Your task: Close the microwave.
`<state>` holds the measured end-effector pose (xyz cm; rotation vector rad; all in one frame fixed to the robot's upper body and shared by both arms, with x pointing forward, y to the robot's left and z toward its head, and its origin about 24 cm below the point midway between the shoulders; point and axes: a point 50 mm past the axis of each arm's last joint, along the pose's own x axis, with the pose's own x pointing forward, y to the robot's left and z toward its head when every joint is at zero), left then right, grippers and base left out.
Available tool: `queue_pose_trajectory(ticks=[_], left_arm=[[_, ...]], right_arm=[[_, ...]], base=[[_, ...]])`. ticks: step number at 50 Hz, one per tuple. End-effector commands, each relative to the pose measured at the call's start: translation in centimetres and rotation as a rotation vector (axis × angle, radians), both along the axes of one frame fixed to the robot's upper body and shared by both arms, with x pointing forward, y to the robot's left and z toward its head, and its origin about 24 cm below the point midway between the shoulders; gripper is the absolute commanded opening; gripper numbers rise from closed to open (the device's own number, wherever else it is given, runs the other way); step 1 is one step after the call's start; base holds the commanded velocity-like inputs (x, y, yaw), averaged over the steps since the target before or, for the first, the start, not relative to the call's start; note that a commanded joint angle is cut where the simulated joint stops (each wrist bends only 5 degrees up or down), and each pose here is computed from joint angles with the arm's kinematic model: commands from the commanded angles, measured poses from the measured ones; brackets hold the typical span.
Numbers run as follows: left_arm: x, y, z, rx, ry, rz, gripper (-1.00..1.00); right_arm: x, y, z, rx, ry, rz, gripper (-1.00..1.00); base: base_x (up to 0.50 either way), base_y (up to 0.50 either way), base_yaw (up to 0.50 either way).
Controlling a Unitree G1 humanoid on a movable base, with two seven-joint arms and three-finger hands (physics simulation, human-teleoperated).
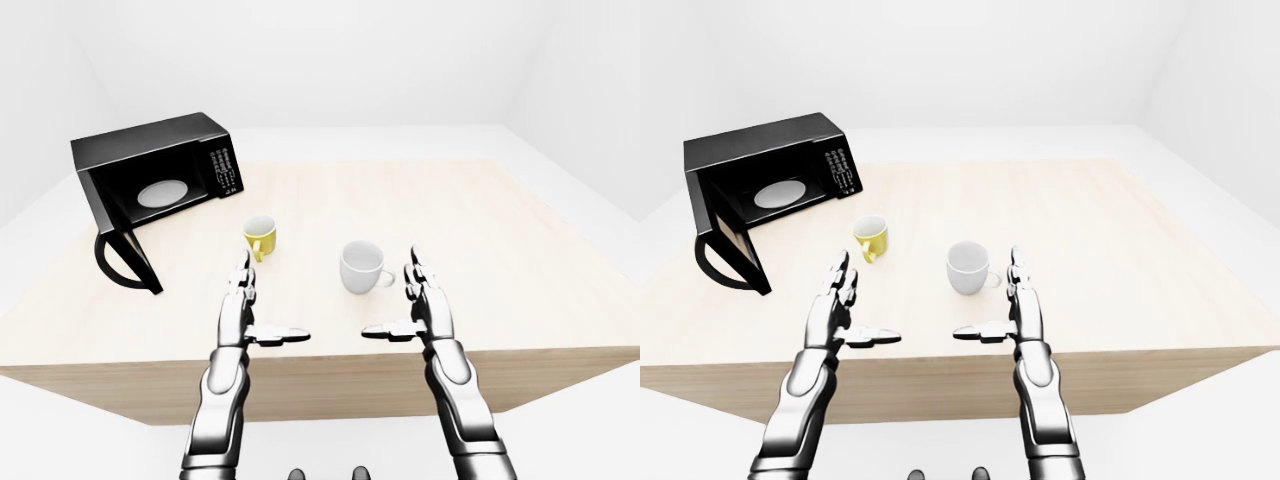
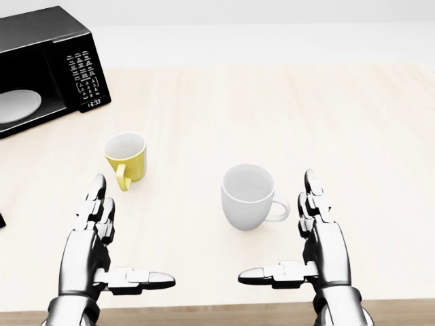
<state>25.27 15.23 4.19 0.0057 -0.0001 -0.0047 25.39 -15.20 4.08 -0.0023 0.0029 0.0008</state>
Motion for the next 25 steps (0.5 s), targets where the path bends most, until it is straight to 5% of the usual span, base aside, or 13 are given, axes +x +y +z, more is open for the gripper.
queue_pose_trajectory(ticks=[1,19,25], left_arm=[[-0.3,0.5,0.2,0.013,-0.003,-0.011,1.00],[-0.7,-0.1,0.5,-0.002,-0.005,-0.036,1.00],[-3.0,-0.2,4.4,-0.019,-0.141,-0.064,1.00]], right_arm=[[0.1,-0.5,-0.1,-0.006,0.006,0.003,1.00],[0.0,0.2,-0.5,-0.016,0.013,0.019,1.00],[-2.1,0.8,3.3,-0.056,-0.095,0.020,1.00]], base=[[0.00,0.00,0.00],[0.00,0.00,0.00],[0.00,0.00,0.00]])
